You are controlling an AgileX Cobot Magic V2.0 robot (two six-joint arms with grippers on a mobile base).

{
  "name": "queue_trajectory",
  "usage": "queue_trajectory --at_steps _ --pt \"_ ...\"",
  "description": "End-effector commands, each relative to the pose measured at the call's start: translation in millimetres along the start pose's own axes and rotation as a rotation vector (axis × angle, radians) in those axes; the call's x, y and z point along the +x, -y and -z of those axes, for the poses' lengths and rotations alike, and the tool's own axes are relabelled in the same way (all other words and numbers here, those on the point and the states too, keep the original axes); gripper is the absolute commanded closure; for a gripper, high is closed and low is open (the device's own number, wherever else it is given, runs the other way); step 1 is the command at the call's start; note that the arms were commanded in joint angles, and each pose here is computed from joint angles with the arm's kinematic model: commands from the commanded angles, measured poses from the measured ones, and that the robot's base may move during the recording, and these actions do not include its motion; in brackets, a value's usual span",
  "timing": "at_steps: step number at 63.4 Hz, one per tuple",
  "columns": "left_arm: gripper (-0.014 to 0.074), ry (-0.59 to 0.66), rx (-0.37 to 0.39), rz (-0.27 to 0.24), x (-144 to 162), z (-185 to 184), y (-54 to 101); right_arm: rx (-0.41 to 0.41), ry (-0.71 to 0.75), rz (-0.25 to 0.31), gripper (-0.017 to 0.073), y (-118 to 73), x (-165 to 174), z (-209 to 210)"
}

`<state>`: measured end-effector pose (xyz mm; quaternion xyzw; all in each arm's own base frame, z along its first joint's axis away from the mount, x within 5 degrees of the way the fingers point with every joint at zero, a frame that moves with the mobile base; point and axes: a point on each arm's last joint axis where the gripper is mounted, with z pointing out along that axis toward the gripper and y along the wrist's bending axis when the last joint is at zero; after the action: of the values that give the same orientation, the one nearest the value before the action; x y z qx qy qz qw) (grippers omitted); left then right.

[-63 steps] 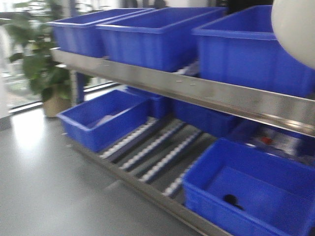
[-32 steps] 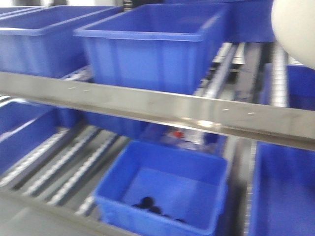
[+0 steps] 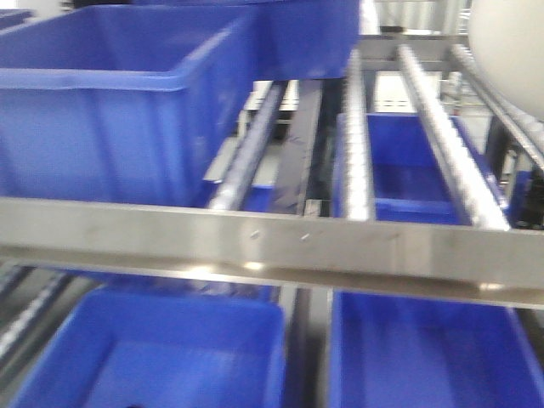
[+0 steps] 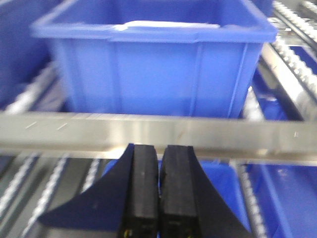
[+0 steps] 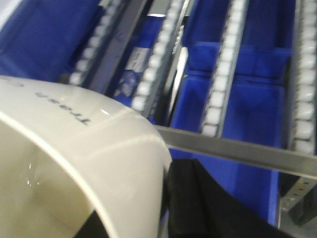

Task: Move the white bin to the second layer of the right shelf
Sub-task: 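Approach the blue-crate roller shelf and position the bin above the second layer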

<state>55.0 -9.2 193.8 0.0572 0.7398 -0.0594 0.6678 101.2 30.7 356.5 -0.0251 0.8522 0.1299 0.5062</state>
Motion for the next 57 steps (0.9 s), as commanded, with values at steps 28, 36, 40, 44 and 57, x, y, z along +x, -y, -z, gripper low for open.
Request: queue_trajectory --at_steps 28,36,40,44,57 --pt "0.0509 0.076 0.008 0.007 0.3 -0.5 0.4 -0.025 0.115 -0.006 0.0510 -3.1 -15.5 5.4" --pt "0.0509 0.076 0.008 0.007 0.3 -0.5 0.4 -0.025 0.115 -0.006 0.0510 -3.1 -15.5 5.4" --pt "0.0509 0.076 0.008 0.007 0.3 -0.5 0.4 -0.025 0.116 -0.006 0.0510 -3.1 -15.6 5.4" --pt "0.0509 0.076 0.008 0.007 0.3 -0.5 0.4 -0.025 0.116 -0.006 0.0510 -3.1 -15.6 5.4" --pt "0.0509 0.076 0.008 0.007 0.3 -0.5 0.4 -0.025 0.116 -0.006 0.0510 -3.1 -15.6 5.4"
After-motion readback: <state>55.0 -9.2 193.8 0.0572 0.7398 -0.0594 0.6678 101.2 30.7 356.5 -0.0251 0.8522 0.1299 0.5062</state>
